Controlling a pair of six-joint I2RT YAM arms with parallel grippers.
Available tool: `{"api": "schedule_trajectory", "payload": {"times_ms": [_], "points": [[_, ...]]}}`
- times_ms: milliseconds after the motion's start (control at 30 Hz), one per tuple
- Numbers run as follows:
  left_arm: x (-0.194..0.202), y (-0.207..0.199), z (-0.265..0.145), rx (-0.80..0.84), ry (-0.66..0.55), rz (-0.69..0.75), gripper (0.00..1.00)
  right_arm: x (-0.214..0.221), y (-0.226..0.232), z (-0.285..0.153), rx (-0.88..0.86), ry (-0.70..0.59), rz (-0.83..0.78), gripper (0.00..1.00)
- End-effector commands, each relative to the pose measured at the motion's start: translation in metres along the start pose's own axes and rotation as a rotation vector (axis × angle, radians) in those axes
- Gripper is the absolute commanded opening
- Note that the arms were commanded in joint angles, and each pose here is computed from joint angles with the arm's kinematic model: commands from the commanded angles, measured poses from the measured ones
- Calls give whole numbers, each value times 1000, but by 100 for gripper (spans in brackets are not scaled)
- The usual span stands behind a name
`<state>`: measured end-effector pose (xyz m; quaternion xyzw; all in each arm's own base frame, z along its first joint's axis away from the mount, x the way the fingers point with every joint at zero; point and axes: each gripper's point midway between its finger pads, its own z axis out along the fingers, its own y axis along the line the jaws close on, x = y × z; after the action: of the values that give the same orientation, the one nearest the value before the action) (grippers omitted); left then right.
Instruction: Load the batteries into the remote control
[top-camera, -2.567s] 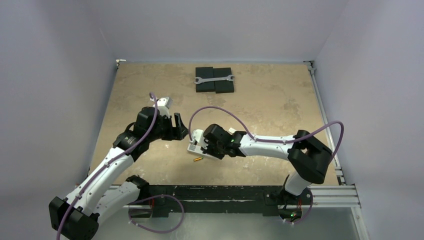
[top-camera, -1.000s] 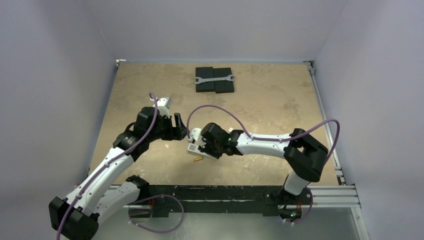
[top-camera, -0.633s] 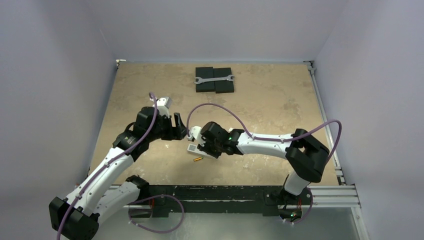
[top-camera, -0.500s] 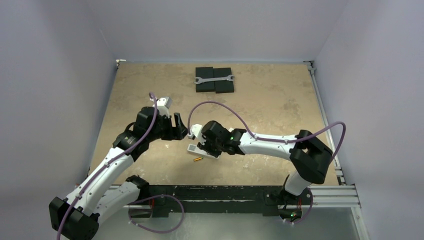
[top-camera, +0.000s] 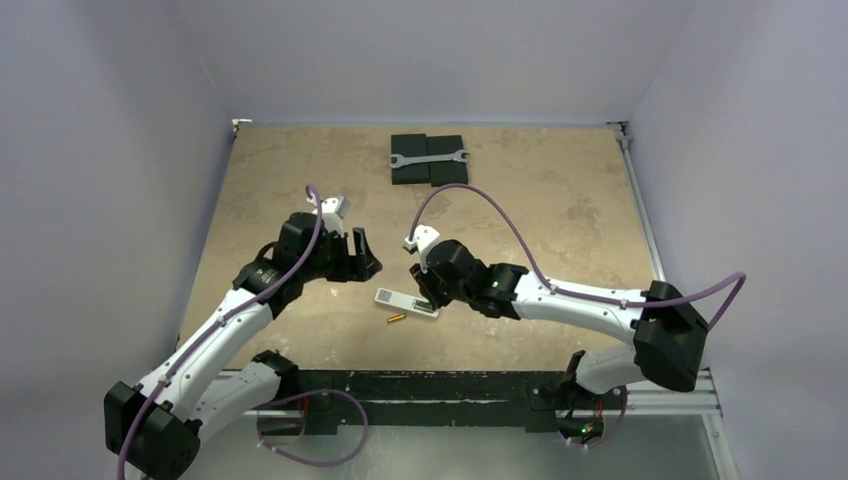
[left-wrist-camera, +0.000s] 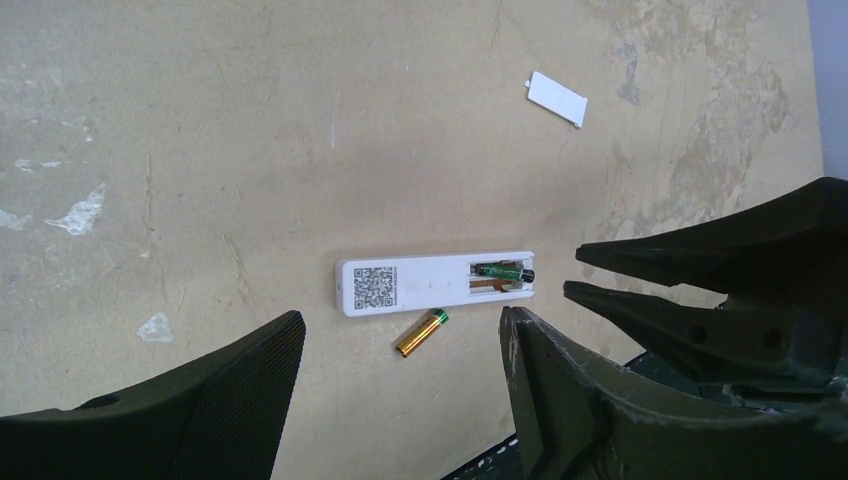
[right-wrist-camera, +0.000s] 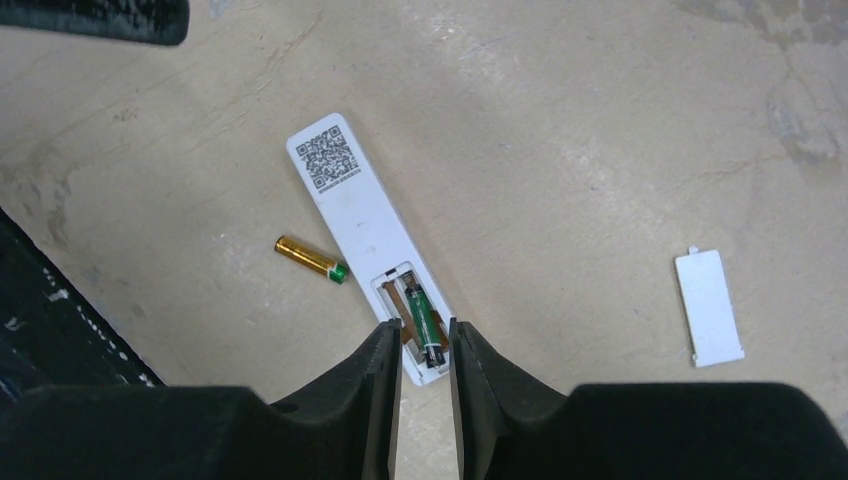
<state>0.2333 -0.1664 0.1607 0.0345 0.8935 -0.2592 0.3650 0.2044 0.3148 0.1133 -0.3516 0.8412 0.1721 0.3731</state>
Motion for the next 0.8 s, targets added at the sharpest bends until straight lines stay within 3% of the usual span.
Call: {"api": "schedule_trajectory", "payload": {"times_ms": [0,400,767], "points": [[5,-6,10,51,18,-19,72,-13,-7,-7,61,-84,192,31],[24,4,28,25,67,-81,70,-3,-17,-10,132,-150,475,40],[55,16,53,11,125,-151,65,16,-12,-2,123,-120,600,42]]}}
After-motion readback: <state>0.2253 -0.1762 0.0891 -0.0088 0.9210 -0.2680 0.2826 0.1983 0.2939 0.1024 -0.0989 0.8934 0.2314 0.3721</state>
